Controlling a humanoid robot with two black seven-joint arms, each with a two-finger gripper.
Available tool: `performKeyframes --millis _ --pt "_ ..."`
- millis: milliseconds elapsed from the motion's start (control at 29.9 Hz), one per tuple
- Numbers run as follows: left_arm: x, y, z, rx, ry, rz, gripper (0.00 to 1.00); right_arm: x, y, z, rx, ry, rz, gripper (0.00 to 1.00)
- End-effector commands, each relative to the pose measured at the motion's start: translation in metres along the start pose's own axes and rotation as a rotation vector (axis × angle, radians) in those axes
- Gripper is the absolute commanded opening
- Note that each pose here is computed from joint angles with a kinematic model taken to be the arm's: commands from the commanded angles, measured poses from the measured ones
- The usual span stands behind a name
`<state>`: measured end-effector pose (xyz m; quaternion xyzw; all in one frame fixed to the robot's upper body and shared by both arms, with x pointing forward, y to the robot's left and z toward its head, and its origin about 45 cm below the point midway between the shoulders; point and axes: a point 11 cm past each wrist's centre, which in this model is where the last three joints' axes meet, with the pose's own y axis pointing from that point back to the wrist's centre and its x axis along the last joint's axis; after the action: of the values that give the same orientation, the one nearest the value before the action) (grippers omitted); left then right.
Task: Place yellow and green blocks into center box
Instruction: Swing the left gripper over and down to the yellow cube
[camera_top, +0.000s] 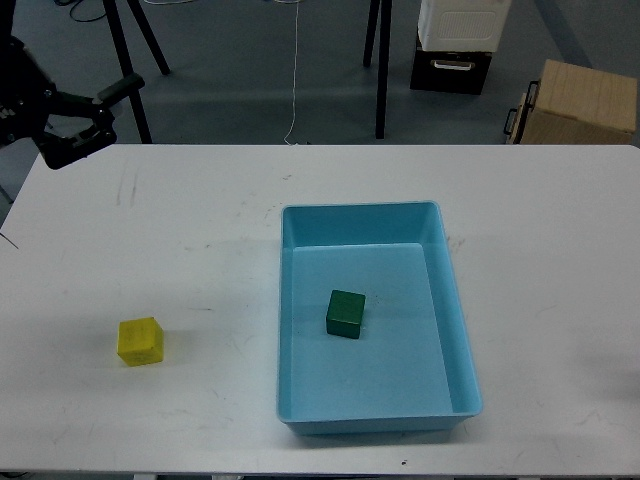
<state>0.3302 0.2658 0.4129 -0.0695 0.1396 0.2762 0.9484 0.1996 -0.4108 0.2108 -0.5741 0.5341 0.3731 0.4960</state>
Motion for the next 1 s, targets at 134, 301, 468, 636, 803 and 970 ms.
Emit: performKeyframes --millis 134,301,468,636,803,970 --pt "-0.017 -0.044 -0.042 0.277 -0.153 -0.086 1.00 0.002 0.001 0.003 0.003 -0.005 0.002 0.92" --pt "-0.020 -0.066 -0.047 0.406 -0.228 -0.120 1.00 0.003 0.002 0.004 0.004 -0.010 0.006 0.92" --pt "-0.025 -0.099 -0.061 0.571 -0.320 -0.166 1.00 0.004 0.003 0.006 0.009 -0.020 0.007 0.92" --pt "-0.029 -0.115 -0.084 0.766 -0.414 -0.198 1.00 0.005 0.003 0.006 0.009 -0.020 0.009 0.92" --pt "-0.015 -0.096 -0.109 1.006 -0.544 -0.186 1.00 0.006 0.003 0.007 0.009 -0.024 0.012 0.92" --pt "0.015 -0.055 -0.134 1.205 -0.665 -0.155 1.00 0.007 0.004 0.007 0.011 -0.023 0.016 0.93"
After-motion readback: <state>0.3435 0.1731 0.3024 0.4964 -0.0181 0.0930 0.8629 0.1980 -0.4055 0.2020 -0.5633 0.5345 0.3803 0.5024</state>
